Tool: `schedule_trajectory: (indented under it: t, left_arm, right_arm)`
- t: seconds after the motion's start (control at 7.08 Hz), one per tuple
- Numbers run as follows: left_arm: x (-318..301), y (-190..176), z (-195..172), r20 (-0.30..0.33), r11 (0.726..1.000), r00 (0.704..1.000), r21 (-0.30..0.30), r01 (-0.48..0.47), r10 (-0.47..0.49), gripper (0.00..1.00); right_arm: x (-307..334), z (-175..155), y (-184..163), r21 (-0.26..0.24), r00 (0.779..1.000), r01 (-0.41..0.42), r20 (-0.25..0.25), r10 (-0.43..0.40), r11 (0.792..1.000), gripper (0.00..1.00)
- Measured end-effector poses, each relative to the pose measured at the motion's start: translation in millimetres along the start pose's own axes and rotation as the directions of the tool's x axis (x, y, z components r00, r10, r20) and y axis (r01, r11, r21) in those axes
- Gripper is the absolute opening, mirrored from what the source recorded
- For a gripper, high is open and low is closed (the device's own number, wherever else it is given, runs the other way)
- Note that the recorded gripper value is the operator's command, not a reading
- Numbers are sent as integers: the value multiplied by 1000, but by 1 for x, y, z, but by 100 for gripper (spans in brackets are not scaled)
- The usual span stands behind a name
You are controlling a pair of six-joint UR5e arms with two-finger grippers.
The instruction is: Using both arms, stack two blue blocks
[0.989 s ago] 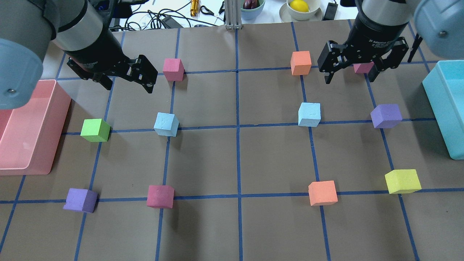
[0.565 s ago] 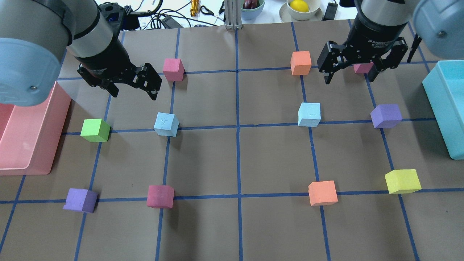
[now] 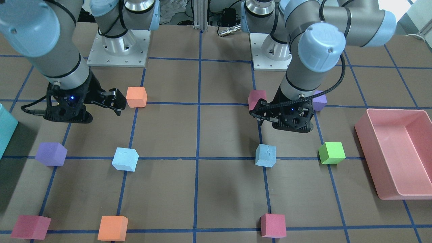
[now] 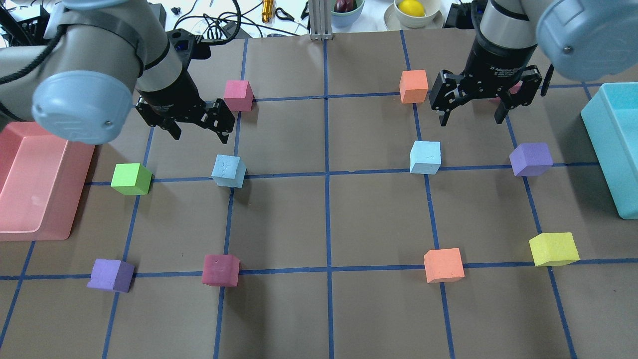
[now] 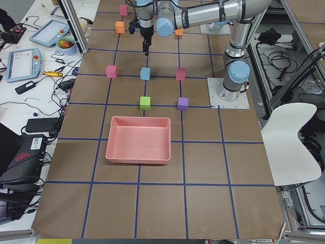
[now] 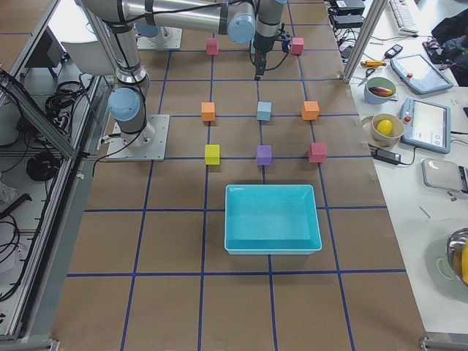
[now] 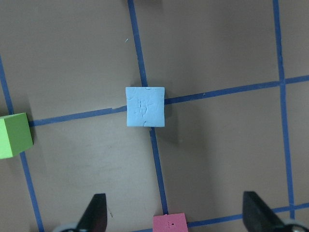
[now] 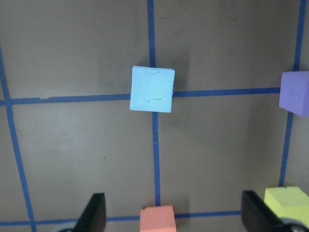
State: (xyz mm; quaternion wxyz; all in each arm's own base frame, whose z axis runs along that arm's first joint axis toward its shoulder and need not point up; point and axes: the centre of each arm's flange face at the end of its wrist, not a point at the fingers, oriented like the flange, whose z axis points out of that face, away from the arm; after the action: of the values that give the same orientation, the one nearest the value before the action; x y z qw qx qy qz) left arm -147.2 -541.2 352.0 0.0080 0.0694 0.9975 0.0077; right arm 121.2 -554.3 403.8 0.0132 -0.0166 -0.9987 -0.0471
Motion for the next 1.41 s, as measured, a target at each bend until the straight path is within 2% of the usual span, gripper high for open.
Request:
schedule_trajectory:
  t: [0.14, 0.42, 0.57, 0.99, 1.41]
  left_arm:
    - [-1, -7, 29, 7, 1000, 1000, -5, 1, -1, 100]
    - [-3, -6, 89, 23, 1000, 1000, 3, 4, -5, 100]
    - [-3, -1, 108, 28, 1000, 1000, 5, 4, -5, 100]
    - [-5, -8, 130, 31, 1000, 1000, 10, 6, -7, 100]
    - [-5, -13, 144, 30, 1000, 1000, -2, 11, -11, 97]
  right_arm:
    - [2, 25, -21, -2, 1000, -25, 1, 25, 1000, 100]
    - [1, 94, -62, -49, 992, -126, 6, 126, 991, 100]
    - [0, 119, -75, -60, 989, -149, 8, 150, 987, 100]
    - [-3, 163, -89, -111, 990, -135, 11, 137, 985, 100]
    - [-6, 188, -80, -155, 996, -71, 35, 77, 985, 100]
